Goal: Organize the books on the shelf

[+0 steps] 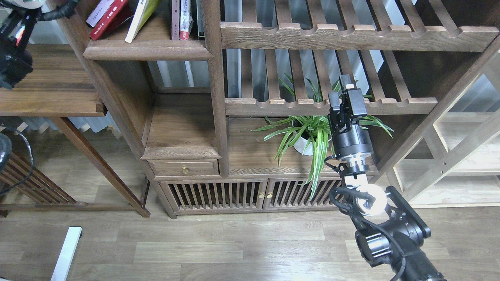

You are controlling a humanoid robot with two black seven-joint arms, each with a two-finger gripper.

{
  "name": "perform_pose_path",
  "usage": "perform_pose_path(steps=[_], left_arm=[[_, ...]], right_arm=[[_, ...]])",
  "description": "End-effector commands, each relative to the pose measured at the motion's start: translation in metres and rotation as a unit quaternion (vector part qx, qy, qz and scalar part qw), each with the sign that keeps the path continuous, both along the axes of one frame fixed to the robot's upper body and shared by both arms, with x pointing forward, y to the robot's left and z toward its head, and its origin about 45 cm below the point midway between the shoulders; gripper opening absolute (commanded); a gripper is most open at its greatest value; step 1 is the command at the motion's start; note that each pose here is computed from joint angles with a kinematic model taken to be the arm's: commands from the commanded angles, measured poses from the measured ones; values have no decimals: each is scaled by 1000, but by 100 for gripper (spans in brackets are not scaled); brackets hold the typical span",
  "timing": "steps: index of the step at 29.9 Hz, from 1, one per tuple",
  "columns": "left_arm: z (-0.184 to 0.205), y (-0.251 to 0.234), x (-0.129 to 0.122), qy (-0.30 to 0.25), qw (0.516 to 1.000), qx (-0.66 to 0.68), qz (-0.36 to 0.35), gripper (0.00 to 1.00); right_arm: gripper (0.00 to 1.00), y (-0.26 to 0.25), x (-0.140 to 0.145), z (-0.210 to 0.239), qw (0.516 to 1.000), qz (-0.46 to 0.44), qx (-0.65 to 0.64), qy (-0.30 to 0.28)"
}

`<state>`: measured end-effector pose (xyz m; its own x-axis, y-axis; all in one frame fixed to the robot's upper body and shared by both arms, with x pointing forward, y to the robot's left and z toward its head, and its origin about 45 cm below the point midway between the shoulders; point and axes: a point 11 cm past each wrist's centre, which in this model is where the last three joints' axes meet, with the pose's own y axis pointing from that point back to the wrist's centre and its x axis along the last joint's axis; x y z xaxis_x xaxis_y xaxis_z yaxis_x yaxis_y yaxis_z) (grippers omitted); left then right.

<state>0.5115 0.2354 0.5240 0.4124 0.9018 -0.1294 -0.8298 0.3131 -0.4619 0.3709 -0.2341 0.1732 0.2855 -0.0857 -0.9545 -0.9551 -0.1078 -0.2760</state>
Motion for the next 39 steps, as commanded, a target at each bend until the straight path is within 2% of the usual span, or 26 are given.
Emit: perform_pose_path(steps=[1,4,8,13,21,27,32,39], left_arm=[[-7,5,-9,-25,999,-16,-23,99],[-14,11,-12,-30,998,-43,-30,99],[-13,10,-19,-57,992,-80,-74,99],[-29,4,-34,-81,970,-143,-178,99],[-98,12,-29,-3,950,-262,-169,99],[-112,3,-34,15,949,-257,-181,99],[-112,-35,-58,18,933,-263,-246,99],[-136,-76,-101,55,905,-272,-323,99]], right_arm=[[86,11,3,5,1000,18,-6,-7],[86,19,6,10,999,30,-8,-13],[86,24,11,18,999,37,-10,-23],[86,34,18,30,998,52,-15,-38],[86,57,23,49,994,87,-25,-64],[86,68,29,73,989,103,-37,-98],[86,74,31,91,986,110,-36,-122],[86,80,26,106,981,120,-38,-147]])
